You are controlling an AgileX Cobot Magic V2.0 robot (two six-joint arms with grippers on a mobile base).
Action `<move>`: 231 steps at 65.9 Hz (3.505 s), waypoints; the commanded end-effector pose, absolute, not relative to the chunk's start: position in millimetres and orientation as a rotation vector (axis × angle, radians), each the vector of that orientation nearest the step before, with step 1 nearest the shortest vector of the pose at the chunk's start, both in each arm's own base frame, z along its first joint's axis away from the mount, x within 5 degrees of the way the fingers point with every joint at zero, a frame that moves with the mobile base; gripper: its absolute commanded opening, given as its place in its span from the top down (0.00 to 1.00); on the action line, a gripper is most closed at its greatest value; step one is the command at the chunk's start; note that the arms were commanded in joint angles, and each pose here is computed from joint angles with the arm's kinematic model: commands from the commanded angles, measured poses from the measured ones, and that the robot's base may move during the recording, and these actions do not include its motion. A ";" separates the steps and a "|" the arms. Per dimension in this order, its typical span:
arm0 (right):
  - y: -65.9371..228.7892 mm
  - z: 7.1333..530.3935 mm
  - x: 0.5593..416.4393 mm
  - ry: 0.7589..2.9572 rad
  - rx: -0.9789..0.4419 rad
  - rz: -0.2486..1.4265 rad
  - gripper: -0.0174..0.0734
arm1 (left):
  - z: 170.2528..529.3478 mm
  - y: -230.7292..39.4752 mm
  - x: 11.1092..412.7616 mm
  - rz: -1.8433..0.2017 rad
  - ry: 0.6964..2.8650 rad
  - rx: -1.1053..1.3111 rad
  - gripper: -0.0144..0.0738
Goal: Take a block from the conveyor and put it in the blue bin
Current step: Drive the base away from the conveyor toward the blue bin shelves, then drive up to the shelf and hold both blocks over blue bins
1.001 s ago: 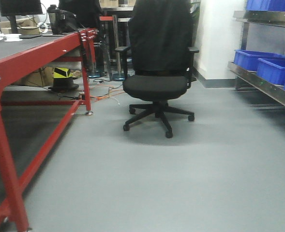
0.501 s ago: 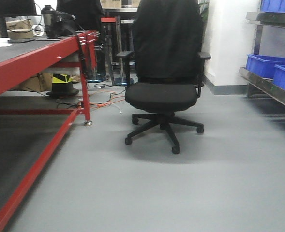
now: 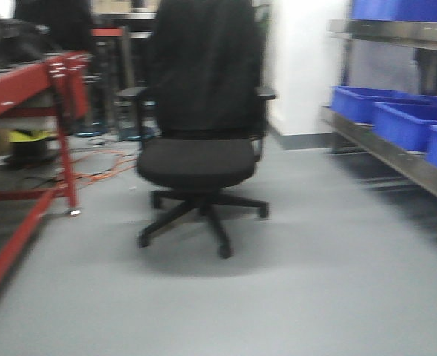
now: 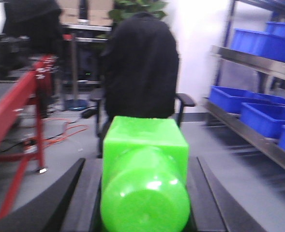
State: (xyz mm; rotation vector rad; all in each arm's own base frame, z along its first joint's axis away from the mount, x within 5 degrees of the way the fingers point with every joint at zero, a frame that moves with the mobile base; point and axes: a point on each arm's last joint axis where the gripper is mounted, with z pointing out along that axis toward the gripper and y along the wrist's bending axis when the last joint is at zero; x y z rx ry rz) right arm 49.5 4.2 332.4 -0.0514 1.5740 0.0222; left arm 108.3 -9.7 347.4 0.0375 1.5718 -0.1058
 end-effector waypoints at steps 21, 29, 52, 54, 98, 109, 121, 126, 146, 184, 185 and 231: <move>3.8 333.5 48.9 1.555 -0.055 0.011 0.99 | 349.5 -9.6 107.0 -0.103 1.547 0.040 0.95; 3.8 333.5 48.9 1.555 -0.055 0.011 0.99 | 349.5 -9.6 107.0 -0.103 1.547 0.040 0.95; 3.8 333.5 48.9 1.555 -0.055 0.011 0.99 | 349.5 -9.6 107.0 -0.103 1.547 0.040 0.95; 3.8 333.5 48.9 1.555 -0.055 0.011 0.99 | 349.5 -9.6 107.0 -0.103 1.547 0.040 0.95; 3.8 333.5 48.9 1.555 -0.055 0.011 0.99 | 349.5 -9.6 107.0 -0.103 1.547 0.040 0.95; 3.8 333.5 48.9 1.555 -0.055 0.011 0.99 | 349.5 -9.6 107.0 -0.103 1.547 0.040 0.95; 3.8 333.5 48.9 1.555 -0.055 0.011 0.99 | 349.5 -9.6 107.0 -0.103 1.547 0.040 0.95; 3.8 333.5 48.9 1.555 -0.055 0.011 0.99 | 349.5 -9.6 107.0 -0.103 1.547 0.040 0.95; 3.8 333.5 48.9 1.555 -0.055 0.011 0.99 | 349.5 -9.6 107.0 -0.103 1.547 0.040 0.95; 3.8 333.5 48.9 1.555 -0.055 0.011 0.99 | 349.5 -9.6 107.0 -0.103 1.547 0.040 0.95; 3.8 333.5 48.9 1.555 -0.055 0.011 0.99 | 349.5 -9.6 107.0 -0.103 1.547 0.040 0.95; 3.8 333.5 48.9 1.555 -0.055 0.011 0.99 | 349.5 -9.6 107.0 -0.103 1.547 0.040 0.95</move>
